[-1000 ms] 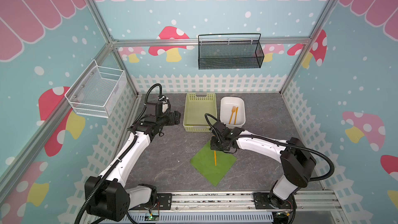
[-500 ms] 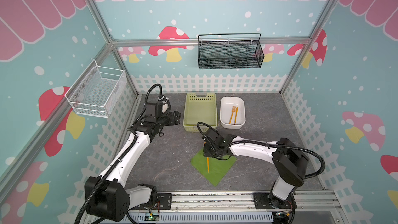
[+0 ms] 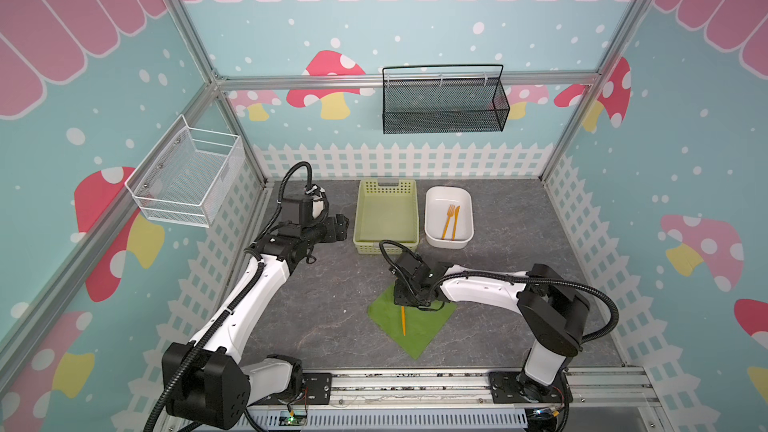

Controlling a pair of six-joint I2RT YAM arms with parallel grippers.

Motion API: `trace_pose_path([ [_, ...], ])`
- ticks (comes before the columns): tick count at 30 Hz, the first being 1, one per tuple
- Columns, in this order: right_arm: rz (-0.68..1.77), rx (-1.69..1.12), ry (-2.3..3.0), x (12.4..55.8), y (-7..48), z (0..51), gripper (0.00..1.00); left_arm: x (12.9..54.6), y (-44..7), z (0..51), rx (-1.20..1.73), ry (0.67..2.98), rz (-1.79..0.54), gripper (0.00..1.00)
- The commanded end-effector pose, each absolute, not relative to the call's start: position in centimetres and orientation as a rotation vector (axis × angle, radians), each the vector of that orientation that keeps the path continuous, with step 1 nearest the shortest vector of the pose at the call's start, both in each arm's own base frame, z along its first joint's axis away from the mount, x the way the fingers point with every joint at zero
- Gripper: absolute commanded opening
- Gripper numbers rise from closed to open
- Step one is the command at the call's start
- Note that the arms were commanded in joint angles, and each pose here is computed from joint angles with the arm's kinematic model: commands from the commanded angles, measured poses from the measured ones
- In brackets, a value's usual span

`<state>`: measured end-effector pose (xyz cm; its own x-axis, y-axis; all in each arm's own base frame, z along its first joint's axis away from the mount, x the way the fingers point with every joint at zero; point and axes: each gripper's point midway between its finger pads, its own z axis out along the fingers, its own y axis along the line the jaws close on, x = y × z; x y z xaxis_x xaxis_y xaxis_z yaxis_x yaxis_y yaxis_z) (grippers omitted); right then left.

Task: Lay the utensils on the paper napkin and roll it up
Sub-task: 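Carry the spoon over the green napkin with the right gripper, then lower the spoon onto the green napkin and open the right gripper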

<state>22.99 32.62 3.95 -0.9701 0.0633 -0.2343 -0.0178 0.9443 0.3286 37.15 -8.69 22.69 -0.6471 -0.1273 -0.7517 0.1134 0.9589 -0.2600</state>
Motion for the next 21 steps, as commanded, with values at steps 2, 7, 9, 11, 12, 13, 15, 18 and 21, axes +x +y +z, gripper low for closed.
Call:
trace_pose_path([
  [2,0.434,0.037,2.867,23.31,32.35,2.71,0.03,36.59,-8.48,22.78,-0.014,2.245,-0.362,0.90],
  [7,0.433,0.035,2.869,23.51,32.32,2.31,0.03,36.70,-8.53,22.64,-0.016,2.249,-0.366,0.90],
  [9,0.438,0.033,2.872,23.58,32.40,2.16,0.03,36.72,-8.52,22.58,-0.016,2.251,-0.365,0.90],
  [11,0.438,0.035,2.875,23.60,32.40,2.06,0.03,36.71,-8.58,22.55,-0.015,2.252,-0.366,0.90],
  [12,0.438,0.035,2.873,23.66,32.44,2.11,0.03,36.72,-8.51,22.48,-0.017,2.254,-0.364,0.90],
  [13,0.438,0.035,2.873,23.66,32.45,2.12,0.03,36.71,-8.55,22.50,-0.015,2.254,-0.365,0.90],
  [15,0.437,0.036,2.878,23.64,32.41,2.00,0.03,36.76,-8.57,22.53,-0.015,2.253,-0.367,0.90],
  [18,0.435,0.040,2.877,23.71,32.31,1.93,0.03,36.80,-8.53,22.43,-0.017,2.256,-0.365,0.90],
  [21,0.434,0.041,2.878,23.74,32.31,1.83,0.03,36.79,-8.62,22.32,-0.016,2.259,-0.369,0.90],
])
